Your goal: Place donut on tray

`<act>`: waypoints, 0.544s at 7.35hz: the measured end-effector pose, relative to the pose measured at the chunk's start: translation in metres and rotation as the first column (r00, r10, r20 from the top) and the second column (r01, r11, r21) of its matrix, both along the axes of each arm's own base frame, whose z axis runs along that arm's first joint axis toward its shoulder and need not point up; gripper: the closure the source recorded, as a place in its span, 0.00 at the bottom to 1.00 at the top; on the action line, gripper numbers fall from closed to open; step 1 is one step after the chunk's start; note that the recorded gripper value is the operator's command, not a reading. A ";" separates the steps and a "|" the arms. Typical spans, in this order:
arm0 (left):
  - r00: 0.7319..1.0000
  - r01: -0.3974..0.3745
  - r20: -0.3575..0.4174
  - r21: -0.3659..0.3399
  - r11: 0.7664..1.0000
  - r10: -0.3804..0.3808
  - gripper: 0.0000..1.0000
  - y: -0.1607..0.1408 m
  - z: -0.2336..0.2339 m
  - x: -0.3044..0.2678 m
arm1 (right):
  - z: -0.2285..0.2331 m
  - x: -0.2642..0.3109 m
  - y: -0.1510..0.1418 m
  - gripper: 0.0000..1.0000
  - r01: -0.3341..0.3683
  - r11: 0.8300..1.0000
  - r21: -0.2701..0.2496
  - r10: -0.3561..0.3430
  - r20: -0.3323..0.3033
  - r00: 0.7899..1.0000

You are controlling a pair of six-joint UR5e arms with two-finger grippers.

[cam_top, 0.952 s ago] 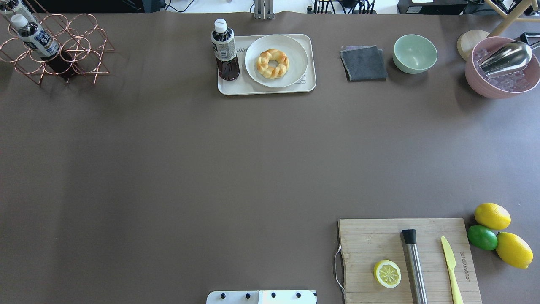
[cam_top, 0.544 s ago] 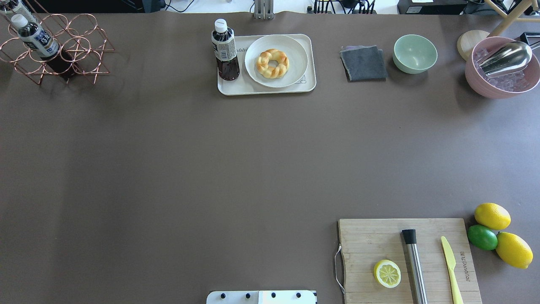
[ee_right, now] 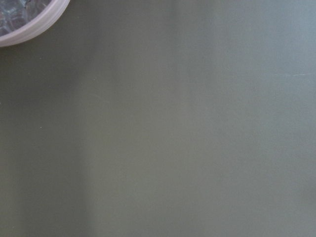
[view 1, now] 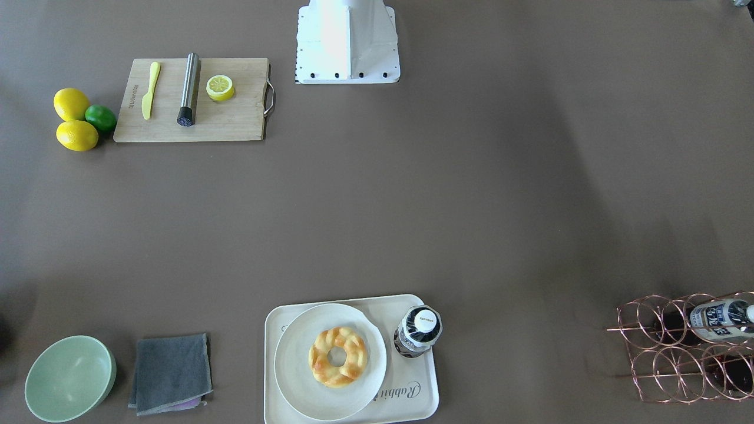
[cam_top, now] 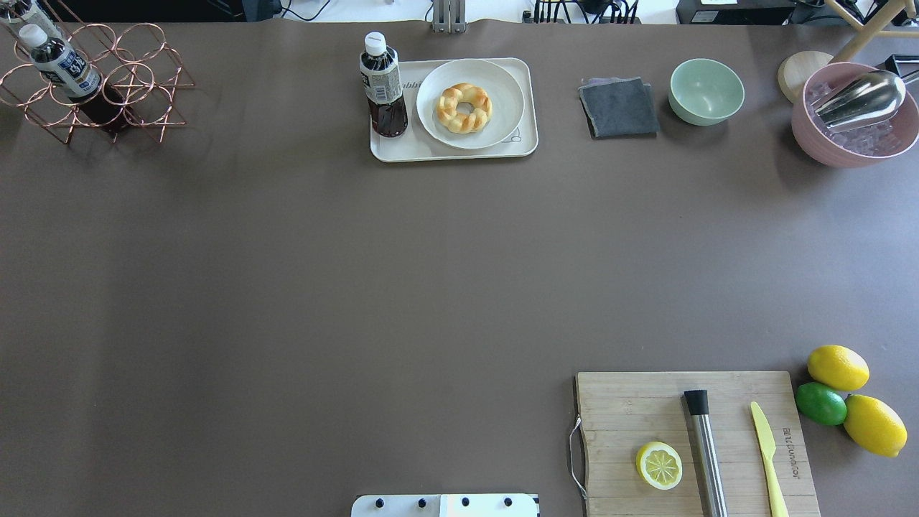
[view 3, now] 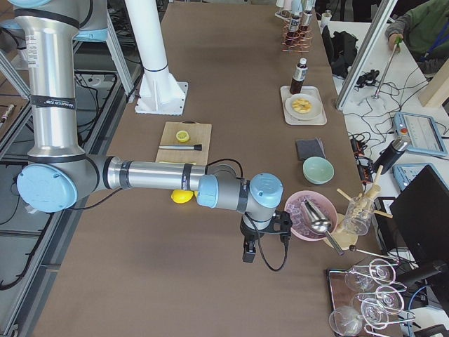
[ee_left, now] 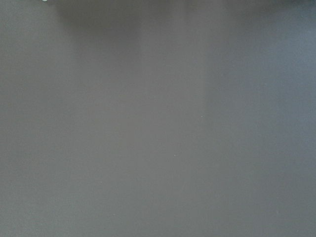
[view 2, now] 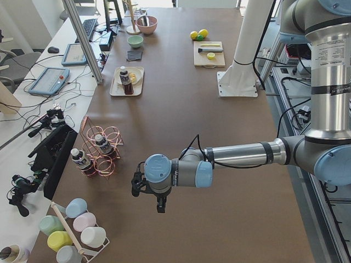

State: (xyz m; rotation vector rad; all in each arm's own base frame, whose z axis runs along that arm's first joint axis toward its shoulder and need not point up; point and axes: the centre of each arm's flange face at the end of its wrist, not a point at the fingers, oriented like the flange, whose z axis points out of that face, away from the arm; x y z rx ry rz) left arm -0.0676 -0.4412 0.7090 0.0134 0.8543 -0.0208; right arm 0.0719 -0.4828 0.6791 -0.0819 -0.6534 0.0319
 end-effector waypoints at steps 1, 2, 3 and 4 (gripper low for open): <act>1.000 0.001 -0.001 -0.004 1.000 -0.001 0.02 0.001 0.003 0.000 | 0.000 0.000 0.000 0.00 0.000 1.000 0.000 0.000 0.000 1.000; 1.000 0.001 -0.001 -0.004 1.000 -0.001 0.02 0.001 0.003 0.000 | 0.000 0.000 0.000 0.00 0.000 1.000 0.000 0.000 -0.001 1.000; 1.000 0.001 0.000 -0.003 1.000 -0.001 0.02 0.001 0.003 0.000 | 0.000 0.001 0.000 0.00 -0.001 1.000 -0.001 0.001 -0.001 1.000; 1.000 0.001 0.000 -0.003 1.000 -0.001 0.02 0.001 0.004 0.000 | 0.001 0.001 0.001 0.00 0.000 1.000 -0.001 0.000 -0.002 1.000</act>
